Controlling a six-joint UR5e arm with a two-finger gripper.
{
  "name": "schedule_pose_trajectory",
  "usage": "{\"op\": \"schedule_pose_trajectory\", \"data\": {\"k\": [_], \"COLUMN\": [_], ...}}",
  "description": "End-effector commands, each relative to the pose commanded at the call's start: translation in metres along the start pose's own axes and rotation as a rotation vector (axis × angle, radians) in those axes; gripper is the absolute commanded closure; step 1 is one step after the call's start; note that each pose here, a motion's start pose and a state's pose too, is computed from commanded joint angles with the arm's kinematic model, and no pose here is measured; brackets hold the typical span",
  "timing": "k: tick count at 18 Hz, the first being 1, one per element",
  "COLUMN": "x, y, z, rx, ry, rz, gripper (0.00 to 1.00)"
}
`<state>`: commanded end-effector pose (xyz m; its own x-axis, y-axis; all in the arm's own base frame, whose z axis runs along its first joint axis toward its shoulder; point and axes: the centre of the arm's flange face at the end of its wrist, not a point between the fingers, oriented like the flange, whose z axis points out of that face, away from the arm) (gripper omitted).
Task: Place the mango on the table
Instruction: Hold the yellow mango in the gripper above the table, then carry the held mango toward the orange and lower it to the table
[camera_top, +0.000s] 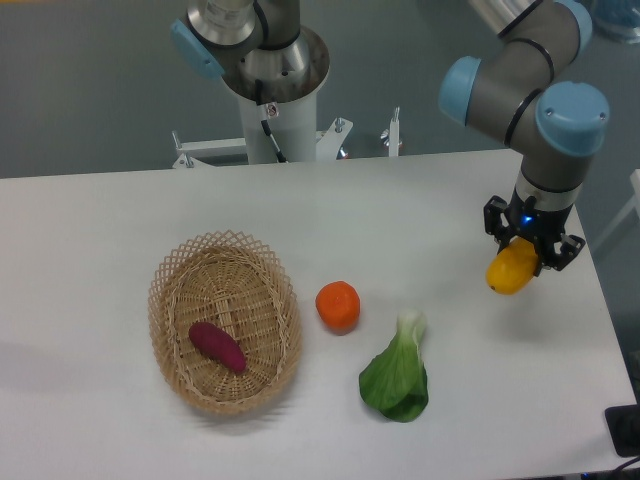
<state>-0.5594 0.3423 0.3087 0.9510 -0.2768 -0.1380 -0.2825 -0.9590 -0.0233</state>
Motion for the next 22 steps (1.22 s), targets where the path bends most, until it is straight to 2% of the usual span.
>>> {"op": "schedule_pose_trajectory", "data": {"k": [14, 22], "x": [0.001, 0.031], "y": [0.0, 0.002], "z": [0.003, 0.037], "rx": [0.0, -0.004], "ry": [0.006, 0.07], "rz": [-0.002, -0.003], "gripper": [0.74, 0.73]}}
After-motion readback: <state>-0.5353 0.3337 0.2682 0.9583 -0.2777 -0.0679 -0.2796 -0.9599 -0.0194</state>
